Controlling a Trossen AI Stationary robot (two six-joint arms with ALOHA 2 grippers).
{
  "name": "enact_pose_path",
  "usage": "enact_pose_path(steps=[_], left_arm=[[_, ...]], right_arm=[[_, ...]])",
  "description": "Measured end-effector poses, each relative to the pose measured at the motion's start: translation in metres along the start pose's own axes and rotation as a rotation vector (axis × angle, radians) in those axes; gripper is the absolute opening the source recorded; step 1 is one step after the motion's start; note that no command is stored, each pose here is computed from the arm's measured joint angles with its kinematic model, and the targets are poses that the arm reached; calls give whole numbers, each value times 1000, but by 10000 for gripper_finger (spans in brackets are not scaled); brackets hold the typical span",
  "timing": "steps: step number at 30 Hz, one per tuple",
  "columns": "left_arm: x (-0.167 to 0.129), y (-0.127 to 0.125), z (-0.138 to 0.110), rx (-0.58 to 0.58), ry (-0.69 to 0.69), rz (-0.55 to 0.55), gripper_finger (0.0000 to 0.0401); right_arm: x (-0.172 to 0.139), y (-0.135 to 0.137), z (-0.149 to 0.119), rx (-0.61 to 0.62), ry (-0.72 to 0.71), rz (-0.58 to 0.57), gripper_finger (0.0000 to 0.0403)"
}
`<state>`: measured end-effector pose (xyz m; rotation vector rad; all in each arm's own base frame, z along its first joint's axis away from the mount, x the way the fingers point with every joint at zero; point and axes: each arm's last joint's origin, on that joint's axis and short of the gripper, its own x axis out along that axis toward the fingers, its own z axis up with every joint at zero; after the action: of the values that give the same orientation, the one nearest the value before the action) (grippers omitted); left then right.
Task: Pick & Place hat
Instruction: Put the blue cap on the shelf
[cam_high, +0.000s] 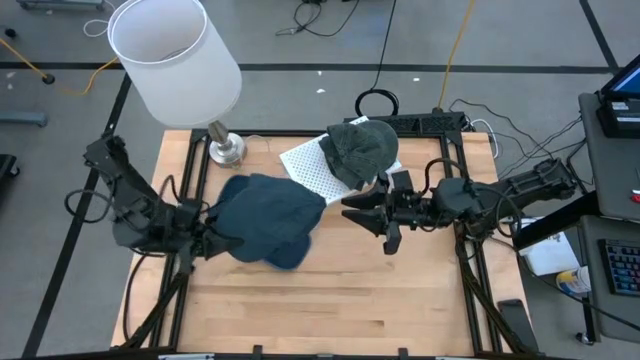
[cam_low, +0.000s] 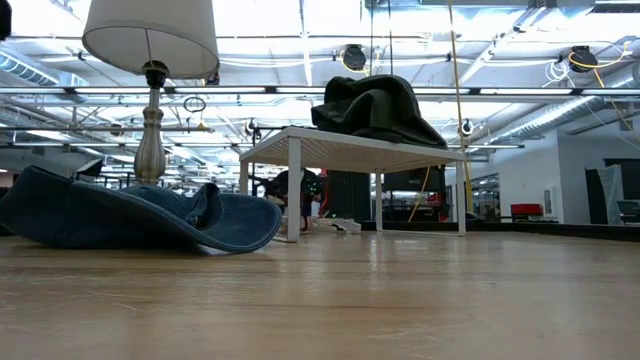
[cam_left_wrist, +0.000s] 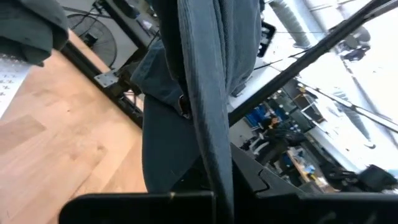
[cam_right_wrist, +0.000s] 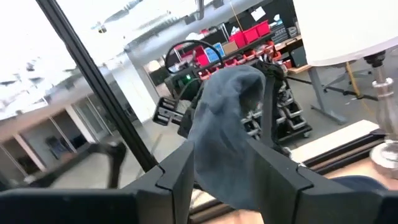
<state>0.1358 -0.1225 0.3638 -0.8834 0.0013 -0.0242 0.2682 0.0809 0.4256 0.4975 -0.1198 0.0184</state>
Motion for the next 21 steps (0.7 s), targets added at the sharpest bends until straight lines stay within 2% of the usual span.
enact_pose_path(steps=[5, 10, 15, 21], left_arm=[[14, 4, -6, -13, 8, 26, 5], [28, 9, -14, -39, 29, 56, 5], [40, 12, -22, -55, 38, 73, 5], [49, 12, -25, -81, 31, 57, 5]], right_arm=[[0, -2, -2, -68, 11, -30, 145], [0, -4, -1, -72, 15, -48, 189], [-4, -10, -7, -33, 107, -101, 233], [-8, -15, -14, -25, 194, -144, 251]])
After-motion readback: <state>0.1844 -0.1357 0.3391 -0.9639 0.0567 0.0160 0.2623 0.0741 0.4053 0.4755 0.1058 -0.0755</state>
